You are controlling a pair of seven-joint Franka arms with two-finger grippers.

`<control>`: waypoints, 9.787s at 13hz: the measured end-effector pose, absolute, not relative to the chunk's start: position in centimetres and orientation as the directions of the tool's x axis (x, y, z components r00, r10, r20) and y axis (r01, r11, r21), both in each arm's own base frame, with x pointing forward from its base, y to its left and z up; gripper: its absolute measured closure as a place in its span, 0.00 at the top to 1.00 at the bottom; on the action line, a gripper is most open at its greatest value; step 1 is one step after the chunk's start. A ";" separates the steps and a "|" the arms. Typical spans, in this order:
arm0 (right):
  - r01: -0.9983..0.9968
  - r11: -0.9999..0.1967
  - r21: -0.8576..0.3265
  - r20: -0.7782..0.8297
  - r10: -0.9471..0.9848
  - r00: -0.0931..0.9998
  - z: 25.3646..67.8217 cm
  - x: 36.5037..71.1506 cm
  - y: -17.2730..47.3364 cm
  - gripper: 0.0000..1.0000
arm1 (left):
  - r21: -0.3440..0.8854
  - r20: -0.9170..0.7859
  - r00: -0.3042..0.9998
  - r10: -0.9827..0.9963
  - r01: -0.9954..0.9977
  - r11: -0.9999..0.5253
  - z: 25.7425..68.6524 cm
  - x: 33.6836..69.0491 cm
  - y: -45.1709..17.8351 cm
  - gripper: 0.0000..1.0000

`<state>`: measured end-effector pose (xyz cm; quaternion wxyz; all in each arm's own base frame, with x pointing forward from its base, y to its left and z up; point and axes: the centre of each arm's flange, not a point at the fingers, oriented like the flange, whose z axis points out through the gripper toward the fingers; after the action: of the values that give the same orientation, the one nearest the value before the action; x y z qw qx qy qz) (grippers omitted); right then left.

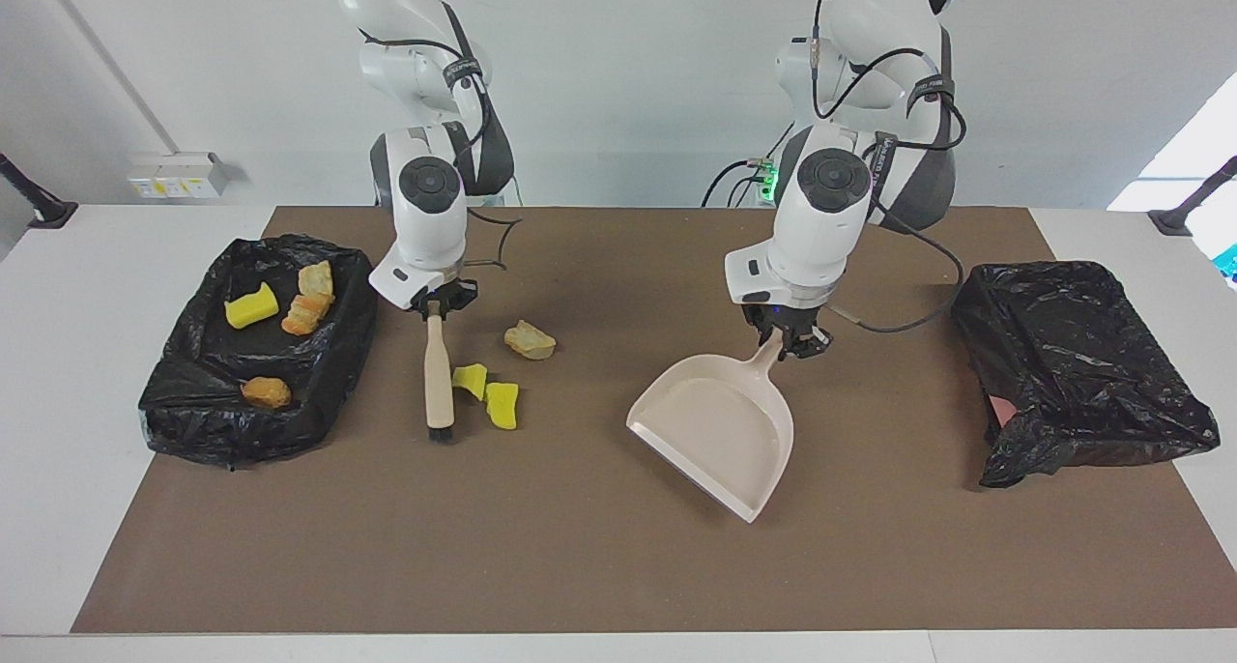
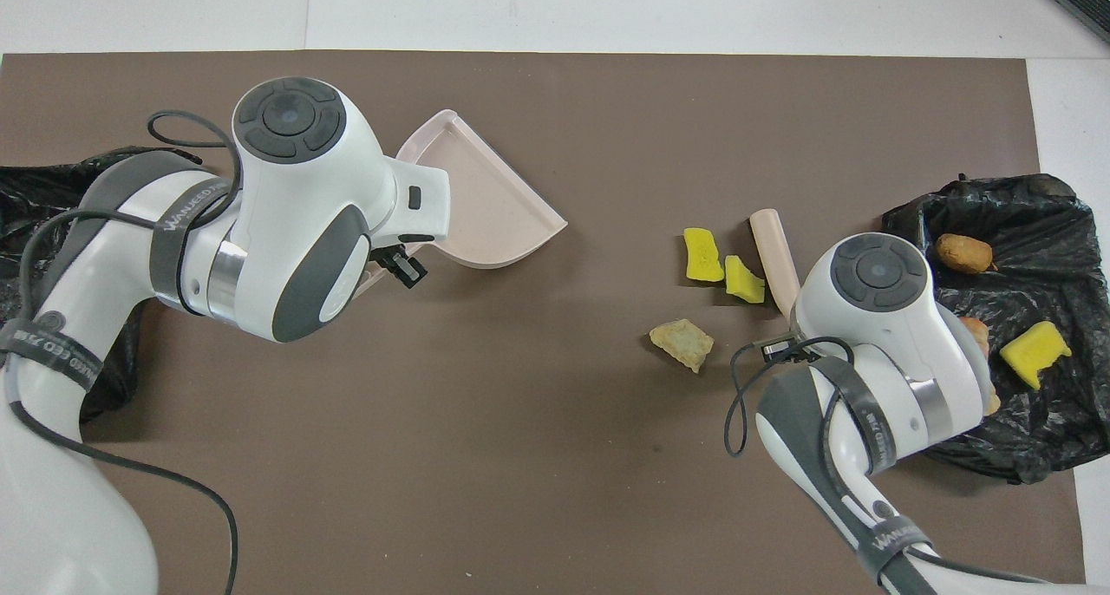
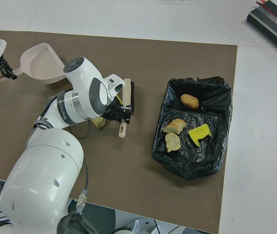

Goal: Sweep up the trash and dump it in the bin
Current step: 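Sweep the yellow sponges and crumb into the dustpan held by the left gripper, then carry the loaded dustpan with the left gripper toward the farther black bag, then tip the dustpan into the black bag with the left gripper, then drop the brush on the table and withdraw the right gripper, then bring the empty dustpan back over the table with the left gripper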

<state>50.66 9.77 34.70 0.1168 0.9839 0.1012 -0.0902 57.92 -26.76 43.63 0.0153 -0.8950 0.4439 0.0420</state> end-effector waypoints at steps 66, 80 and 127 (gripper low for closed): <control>0.038 -0.995 0.087 -0.376 0.002 0.927 49.7 40.1 23.1 0.26 | -0.066 0.029 0.255 -0.966 -0.964 -0.257 36.6 49.6 -29.3 0.32; -0.007 -1.000 0.008 -0.305 -0.010 0.952 36.6 34.1 33.3 0.26 | -0.014 0.055 0.196 -0.979 -0.980 -0.197 50.6 61.7 -3.6 0.32; -0.060 -0.997 0.040 0.035 -0.058 0.998 67.5 52.0 -1.4 1.00 | -0.178 -0.666 0.188 -0.722 -0.980 -0.092 58.4 56.5 17.0 0.32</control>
<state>52.03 -1.39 67.49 0.0206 0.9992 -0.0296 0.0169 56.51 16.96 58.39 0.3050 -0.7080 0.6010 0.2111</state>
